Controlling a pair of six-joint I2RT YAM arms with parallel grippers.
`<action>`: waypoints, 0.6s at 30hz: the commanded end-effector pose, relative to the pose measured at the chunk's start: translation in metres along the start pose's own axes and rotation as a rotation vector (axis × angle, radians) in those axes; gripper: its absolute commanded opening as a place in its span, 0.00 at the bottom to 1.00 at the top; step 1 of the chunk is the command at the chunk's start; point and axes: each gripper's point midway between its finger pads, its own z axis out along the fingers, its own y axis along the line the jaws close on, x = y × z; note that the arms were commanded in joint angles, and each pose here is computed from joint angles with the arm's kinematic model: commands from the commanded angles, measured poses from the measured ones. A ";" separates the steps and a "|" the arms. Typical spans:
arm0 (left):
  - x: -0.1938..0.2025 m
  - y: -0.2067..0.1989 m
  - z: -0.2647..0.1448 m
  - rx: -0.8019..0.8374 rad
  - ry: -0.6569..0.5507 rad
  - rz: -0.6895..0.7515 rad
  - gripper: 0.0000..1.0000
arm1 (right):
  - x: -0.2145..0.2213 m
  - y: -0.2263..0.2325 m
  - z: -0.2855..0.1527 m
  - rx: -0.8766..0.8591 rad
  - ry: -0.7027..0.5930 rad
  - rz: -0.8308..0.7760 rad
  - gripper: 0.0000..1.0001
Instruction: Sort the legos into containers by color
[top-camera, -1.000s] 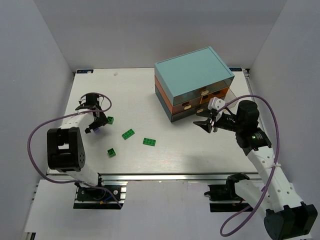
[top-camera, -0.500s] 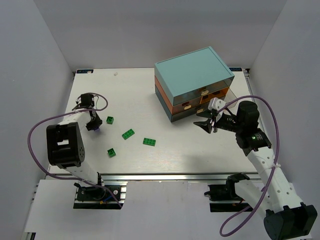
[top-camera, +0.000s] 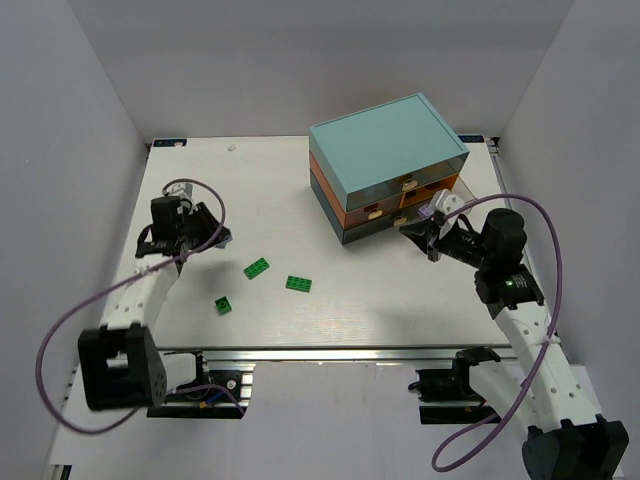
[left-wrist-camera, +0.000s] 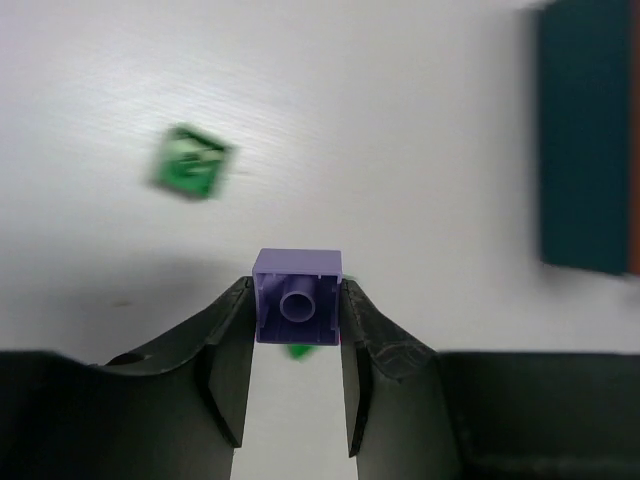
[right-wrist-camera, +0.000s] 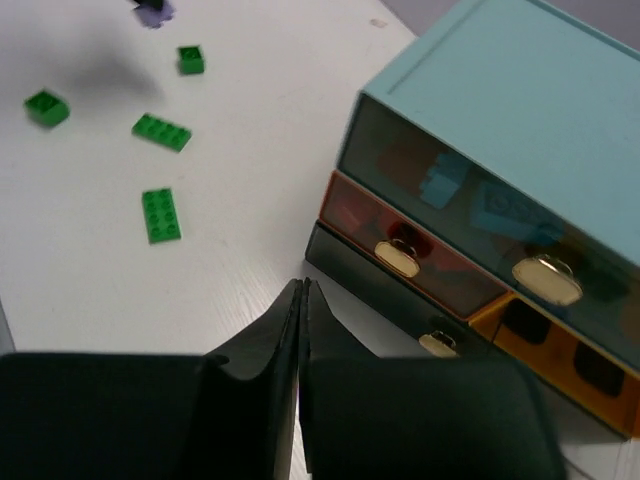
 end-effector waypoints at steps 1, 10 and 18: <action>-0.001 -0.087 -0.051 0.447 -0.085 0.099 0.00 | -0.023 -0.033 -0.011 0.208 -0.077 0.019 0.00; 0.055 -0.188 -0.130 0.924 -0.024 0.293 0.00 | -0.012 -0.053 -0.013 0.259 -0.047 0.239 0.00; 0.099 -0.264 -0.153 1.095 0.096 0.461 0.00 | -0.022 -0.092 -0.048 0.469 -0.078 0.247 0.08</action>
